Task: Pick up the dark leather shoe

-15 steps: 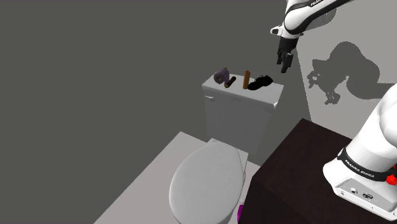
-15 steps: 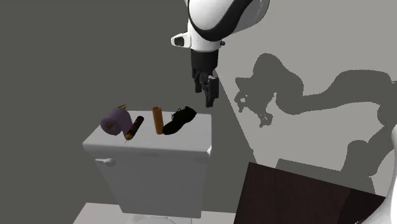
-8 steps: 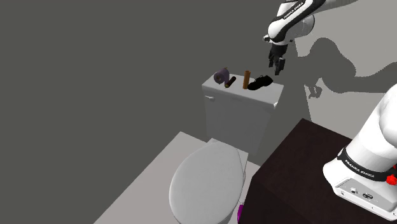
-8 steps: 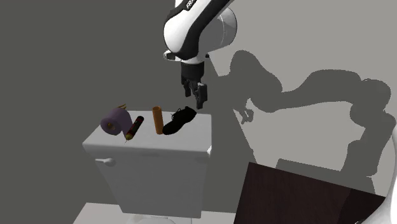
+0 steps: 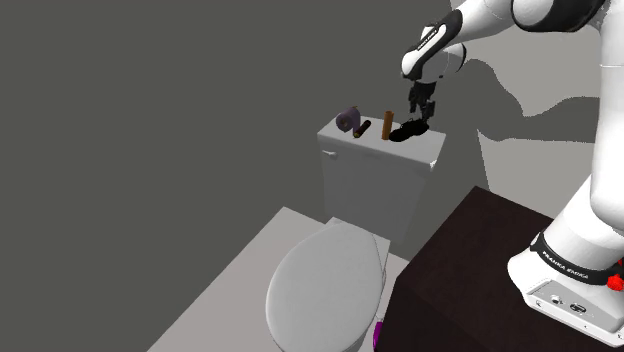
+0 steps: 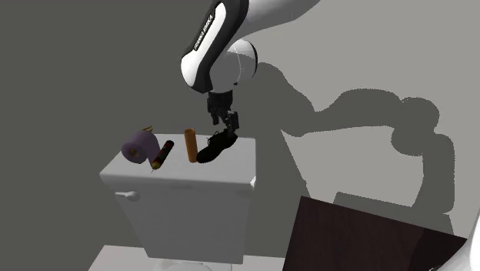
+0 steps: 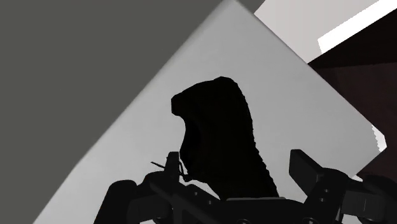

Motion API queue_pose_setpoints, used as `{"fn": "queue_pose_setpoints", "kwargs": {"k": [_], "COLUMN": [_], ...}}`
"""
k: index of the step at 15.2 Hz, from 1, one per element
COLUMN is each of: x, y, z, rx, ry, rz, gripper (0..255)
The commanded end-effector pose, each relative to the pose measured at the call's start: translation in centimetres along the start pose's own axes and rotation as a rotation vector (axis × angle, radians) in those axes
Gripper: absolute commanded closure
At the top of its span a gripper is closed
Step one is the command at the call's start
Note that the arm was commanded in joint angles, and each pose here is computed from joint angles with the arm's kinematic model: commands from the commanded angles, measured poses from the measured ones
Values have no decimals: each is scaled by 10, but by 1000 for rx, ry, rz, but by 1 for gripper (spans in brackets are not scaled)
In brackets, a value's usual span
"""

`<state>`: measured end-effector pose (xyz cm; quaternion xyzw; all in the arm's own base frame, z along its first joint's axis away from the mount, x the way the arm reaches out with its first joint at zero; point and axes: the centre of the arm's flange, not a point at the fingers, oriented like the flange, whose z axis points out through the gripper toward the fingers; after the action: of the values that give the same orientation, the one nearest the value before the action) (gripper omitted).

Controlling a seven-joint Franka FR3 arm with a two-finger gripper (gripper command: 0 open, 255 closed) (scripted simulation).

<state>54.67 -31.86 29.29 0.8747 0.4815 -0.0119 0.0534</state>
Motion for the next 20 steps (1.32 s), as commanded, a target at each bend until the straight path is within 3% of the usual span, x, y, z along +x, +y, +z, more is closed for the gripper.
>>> {"fn": "queue_pose_setpoints", "kwargs": {"k": [1, 8, 9, 20], "x": [-1, 1, 1, 0], "y": [4, 2, 2, 3], "z": [11, 41, 41, 30], "rx": [0, 0, 0, 0], "ry": [1, 1, 1, 1], "rz": [-9, -9, -9, -9], "gripper": [0, 0, 255, 255]}}
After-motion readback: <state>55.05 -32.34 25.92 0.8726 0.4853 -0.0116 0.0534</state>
